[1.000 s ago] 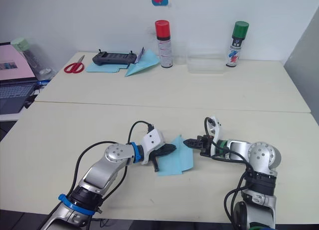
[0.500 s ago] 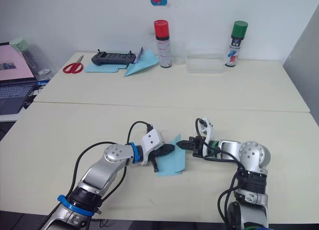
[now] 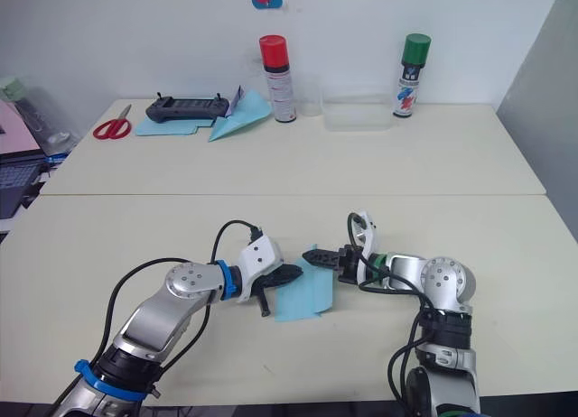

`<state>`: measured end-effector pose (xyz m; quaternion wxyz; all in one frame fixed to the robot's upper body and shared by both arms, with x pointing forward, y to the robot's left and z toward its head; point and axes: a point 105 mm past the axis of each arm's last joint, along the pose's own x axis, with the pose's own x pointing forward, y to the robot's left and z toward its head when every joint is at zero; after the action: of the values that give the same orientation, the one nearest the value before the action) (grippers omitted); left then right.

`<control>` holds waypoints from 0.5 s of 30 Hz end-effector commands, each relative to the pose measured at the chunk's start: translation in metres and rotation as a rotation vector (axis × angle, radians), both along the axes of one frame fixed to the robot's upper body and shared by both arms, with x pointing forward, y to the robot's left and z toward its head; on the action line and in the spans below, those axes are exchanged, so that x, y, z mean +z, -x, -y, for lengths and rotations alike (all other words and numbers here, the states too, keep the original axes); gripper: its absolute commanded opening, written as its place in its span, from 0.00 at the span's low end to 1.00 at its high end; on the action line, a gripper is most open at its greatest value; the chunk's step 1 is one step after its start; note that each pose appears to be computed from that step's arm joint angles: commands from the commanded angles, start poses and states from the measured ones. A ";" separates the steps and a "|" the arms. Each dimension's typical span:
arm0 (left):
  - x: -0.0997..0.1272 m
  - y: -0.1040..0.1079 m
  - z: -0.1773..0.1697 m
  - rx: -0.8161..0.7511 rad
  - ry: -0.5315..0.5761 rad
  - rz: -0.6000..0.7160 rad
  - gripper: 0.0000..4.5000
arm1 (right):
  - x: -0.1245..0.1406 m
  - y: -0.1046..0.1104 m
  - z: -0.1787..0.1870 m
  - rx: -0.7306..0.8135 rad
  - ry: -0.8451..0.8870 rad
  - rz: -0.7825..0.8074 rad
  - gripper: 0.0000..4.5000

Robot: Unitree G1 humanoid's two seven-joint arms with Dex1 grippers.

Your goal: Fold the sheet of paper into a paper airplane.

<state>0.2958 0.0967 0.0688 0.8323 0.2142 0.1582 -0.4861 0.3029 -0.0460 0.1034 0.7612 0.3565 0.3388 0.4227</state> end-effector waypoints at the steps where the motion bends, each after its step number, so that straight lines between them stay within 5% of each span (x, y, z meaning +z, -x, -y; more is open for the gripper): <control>1: -0.032 0.005 -0.013 0.059 -0.058 -0.114 0.00 | 0.019 0.000 -0.002 0.019 -0.086 0.023 0.50; 11: -0.030 0.004 -0.013 0.061 -0.056 -0.107 0.00 | 0.014 0.004 -0.004 0.029 -0.082 -0.025 0.50; 15: -0.030 0.003 -0.013 0.063 -0.057 -0.106 0.00 | 0.012 0.005 -0.007 0.031 -0.084 -0.033 0.30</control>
<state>0.2968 0.0959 0.0692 0.8340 0.2123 0.1565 -0.4845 0.2987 -0.0419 0.1099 0.7367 0.3869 0.3472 0.4324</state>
